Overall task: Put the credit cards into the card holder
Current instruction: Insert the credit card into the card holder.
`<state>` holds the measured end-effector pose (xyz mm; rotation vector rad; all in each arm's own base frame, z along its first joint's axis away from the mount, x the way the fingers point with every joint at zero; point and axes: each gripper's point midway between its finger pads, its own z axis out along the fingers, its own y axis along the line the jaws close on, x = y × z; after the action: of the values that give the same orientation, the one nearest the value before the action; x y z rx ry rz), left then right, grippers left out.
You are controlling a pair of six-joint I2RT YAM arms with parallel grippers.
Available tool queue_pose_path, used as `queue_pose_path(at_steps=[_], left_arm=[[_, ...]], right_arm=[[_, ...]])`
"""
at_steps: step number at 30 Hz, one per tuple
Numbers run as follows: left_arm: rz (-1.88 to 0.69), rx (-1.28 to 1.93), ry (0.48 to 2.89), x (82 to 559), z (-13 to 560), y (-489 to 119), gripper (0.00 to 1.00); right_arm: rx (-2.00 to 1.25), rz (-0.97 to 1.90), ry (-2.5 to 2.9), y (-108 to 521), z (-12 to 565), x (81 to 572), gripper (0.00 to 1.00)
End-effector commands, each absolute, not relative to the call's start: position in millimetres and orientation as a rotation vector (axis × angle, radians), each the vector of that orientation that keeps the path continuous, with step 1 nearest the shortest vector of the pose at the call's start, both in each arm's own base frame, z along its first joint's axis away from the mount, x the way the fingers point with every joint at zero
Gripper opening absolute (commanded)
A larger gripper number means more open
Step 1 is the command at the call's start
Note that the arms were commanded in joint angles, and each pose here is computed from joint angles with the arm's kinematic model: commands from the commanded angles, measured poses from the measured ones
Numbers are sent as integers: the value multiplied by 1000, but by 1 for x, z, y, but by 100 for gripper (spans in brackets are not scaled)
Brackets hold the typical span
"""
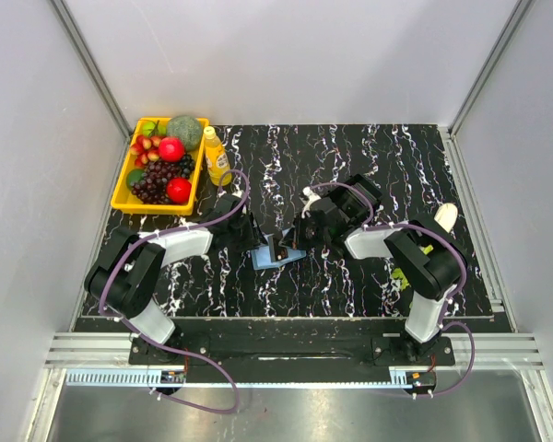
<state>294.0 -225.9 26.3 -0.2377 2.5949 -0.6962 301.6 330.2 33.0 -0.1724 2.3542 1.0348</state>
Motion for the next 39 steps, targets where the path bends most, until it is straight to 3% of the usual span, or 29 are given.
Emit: queue_pose_path(at_steps=[1, 13, 16, 22, 24, 27, 32, 36, 39], left_arm=[[-432, -289, 2753, 265, -19, -186, 42], [-487, -325, 2714, 265, -15, -189, 46], [-501, -330, 2720, 262, -17, -190, 46], [-488, -342, 2722, 258, -19, -186, 46], [-487, -336, 2722, 258, -18, -186, 46], [-474, -337, 2730, 257, -20, -185, 45], [-468, -336, 2741, 256, -22, -184, 44], [-479, -331, 2736, 257, -21, -186, 44], [-479, -329, 2738, 256, -21, -186, 43]], right_arm=[[-330, 988, 2477, 326, 11, 268, 0], [-220, 947, 2565, 333, -4, 267, 1], [-175, 897, 2579, 330, -8, 271, 9], [-100, 854, 2589, 324, -5, 273, 15], [-83, 843, 2583, 321, 0, 274, 26], [-93, 866, 2568, 323, 8, 273, 27], [-93, 816, 2560, 314, 16, 273, 38], [-101, 805, 2572, 313, 16, 271, 32], [-98, 780, 2593, 311, 12, 272, 19]])
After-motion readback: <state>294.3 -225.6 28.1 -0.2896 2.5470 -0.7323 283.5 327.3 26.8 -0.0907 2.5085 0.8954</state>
